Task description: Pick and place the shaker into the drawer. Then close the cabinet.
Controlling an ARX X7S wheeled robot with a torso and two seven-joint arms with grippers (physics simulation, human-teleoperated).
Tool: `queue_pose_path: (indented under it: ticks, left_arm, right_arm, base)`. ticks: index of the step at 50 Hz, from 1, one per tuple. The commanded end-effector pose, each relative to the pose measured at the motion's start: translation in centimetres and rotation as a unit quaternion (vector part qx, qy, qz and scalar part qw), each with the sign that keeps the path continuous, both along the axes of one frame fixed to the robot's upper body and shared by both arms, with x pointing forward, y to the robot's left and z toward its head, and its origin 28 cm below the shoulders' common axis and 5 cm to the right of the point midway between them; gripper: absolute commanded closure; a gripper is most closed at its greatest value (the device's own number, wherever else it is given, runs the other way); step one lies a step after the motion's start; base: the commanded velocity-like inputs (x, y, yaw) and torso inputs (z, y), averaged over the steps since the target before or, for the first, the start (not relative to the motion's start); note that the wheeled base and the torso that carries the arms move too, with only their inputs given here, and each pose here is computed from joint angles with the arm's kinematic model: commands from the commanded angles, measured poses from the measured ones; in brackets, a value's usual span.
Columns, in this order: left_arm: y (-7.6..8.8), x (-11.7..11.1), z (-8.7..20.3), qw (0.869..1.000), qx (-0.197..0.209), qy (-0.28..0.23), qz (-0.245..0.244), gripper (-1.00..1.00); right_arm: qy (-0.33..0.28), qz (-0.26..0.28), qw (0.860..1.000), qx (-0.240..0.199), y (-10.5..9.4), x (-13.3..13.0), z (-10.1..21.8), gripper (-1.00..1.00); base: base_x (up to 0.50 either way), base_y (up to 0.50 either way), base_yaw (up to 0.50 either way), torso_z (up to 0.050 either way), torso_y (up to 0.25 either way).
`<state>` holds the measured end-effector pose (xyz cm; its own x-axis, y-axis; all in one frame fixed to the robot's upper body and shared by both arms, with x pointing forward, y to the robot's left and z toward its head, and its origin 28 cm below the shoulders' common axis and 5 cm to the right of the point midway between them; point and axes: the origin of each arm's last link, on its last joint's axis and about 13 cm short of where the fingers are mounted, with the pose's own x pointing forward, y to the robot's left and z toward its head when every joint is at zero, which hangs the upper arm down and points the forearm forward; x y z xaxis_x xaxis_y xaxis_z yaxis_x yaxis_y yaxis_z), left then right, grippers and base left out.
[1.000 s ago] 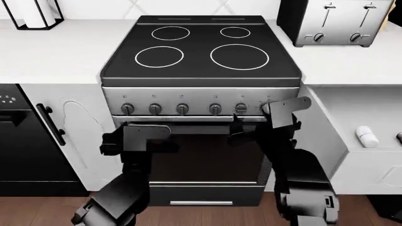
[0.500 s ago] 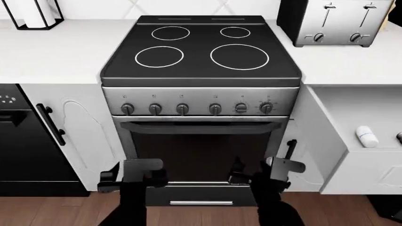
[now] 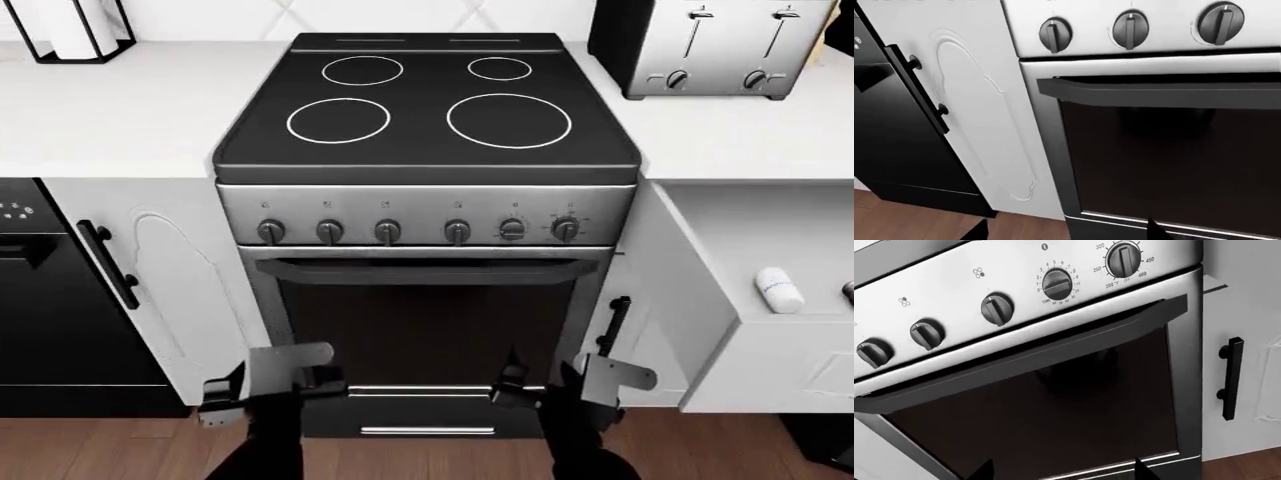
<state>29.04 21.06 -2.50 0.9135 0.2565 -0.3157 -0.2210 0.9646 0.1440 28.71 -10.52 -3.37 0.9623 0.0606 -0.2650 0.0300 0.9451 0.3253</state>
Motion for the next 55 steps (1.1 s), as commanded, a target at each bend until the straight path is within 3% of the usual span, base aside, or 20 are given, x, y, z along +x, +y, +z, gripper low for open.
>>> queue_pose_path:
  ticks: [1,7,19,55]
  left_arm:
    - [-0.08,-0.33,-0.02,1.0,0.012,0.006,-0.007,-1.0]
    - [-0.06,-0.14,0.01,1.0,0.01,-0.002,-0.007,-1.0]
    - [-0.19,-0.14,-0.11,0.999,0.018,-0.011,-0.026,-1.0]
    - [-0.17,0.18,-0.59,1.0,0.005,-0.008,-0.03,-1.0]
  right_arm:
    - [0.002,0.007,1.0,-0.003,0.06,-0.11,-0.06,-1.0]
    - [-0.006,0.025,1.0,-0.016,0.29,-0.21,0.29,-1.0]
    - [-0.027,0.073,0.996,-0.042,0.68,-0.29,0.67,-1.0]
    - [-0.023,0.066,0.997,-0.042,0.69,-0.23,0.87,-1.0]
  base:
    - [0.0,0.0,0.0,0.0,0.0]
    - [0.0,0.05,0.0,0.0,0.0]
    - [0.02,0.5,0.0,0.001,0.0]
    - [0.16,0.5,0.0,0.0,0.0]
